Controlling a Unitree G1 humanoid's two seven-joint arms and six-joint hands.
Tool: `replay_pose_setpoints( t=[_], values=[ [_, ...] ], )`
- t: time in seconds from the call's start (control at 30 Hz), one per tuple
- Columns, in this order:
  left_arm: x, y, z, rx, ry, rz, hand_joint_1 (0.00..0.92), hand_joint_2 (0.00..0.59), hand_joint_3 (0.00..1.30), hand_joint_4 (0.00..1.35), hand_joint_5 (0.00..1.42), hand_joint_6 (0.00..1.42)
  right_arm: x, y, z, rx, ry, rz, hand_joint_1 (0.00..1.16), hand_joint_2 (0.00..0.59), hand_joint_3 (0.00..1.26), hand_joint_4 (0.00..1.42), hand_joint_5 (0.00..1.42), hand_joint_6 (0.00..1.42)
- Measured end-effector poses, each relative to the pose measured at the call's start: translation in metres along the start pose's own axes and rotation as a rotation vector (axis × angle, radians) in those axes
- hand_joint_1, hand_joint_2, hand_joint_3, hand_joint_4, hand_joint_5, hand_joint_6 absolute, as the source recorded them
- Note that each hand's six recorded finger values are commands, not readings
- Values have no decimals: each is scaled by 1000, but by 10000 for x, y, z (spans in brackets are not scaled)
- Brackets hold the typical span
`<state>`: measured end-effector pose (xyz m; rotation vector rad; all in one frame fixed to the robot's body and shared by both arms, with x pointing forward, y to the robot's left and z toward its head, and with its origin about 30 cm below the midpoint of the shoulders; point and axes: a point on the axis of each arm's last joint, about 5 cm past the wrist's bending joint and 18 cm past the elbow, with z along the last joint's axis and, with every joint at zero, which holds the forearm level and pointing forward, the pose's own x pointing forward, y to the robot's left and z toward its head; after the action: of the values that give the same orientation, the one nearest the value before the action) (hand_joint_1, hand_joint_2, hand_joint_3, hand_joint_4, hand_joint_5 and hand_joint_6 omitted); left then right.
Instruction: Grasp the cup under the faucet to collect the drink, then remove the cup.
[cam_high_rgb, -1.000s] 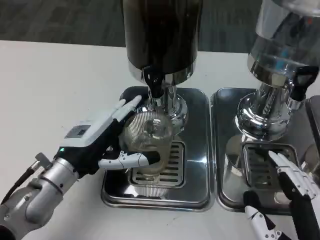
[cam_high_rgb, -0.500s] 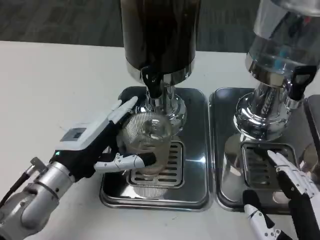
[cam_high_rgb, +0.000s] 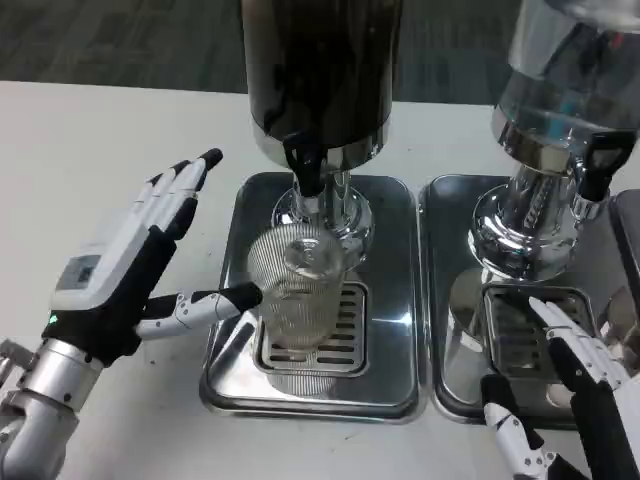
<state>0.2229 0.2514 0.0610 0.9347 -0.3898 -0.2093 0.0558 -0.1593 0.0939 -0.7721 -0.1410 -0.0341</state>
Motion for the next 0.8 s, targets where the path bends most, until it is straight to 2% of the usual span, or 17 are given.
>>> replay_pose_setpoints(
  t=[0.07, 0.13, 0.2, 0.27, 0.33, 0.43, 0.57, 0.7, 0.8],
  values=[
    [-35, 17, -1, -29, -10, 30, 0, 46, 25, 0, 46, 64, 7, 0, -1, 0, -3, -1, 316, 398, 169, 129, 146, 112],
    [-78, 48, 6, -86, -29, 81, 0, 61, 107, 61, 120, 127, 13, 6, -7, 4, -2, 0, 316, 398, 169, 129, 146, 112],
    [-85, 122, 14, -150, -56, 146, 0, 76, 192, 123, 176, 169, 13, 18, -18, 6, 3, 4, 316, 398, 169, 129, 146, 112],
    [-77, 258, 7, -208, -88, 201, 0, 84, 272, 204, 235, 212, 13, 33, -24, 10, 5, 10, 316, 398, 169, 129, 146, 112],
    [-56, 356, 4, -271, -103, 210, 0, 89, 334, 267, 283, 240, 27, 42, -21, 14, -1, 11, 316, 398, 169, 129, 146, 112],
    [18, 552, -6, -375, -125, 205, 0, 74, 343, 271, 291, 232, 61, 57, -14, 21, -14, 8, 316, 398, 173, 130, 147, 113],
    [98, 744, -70, -541, -96, 117, 0, 71, 305, 224, 251, 199, 82, 65, -5, 26, -24, 6, 316, 398, 176, 131, 147, 113],
    [237, 938, -159, -807, -112, -51, 0, 78, 284, 199, 226, 181, 83, 96, -10, 34, -20, 16, 316, 398, 177, 131, 147, 113],
    [417, 1144, -187, -1005, -178, -222, 0, 86, 270, 198, 224, 167, 74, 138, -28, 43, -6, 24, 316, 398, 177, 131, 147, 113]
  ],
)
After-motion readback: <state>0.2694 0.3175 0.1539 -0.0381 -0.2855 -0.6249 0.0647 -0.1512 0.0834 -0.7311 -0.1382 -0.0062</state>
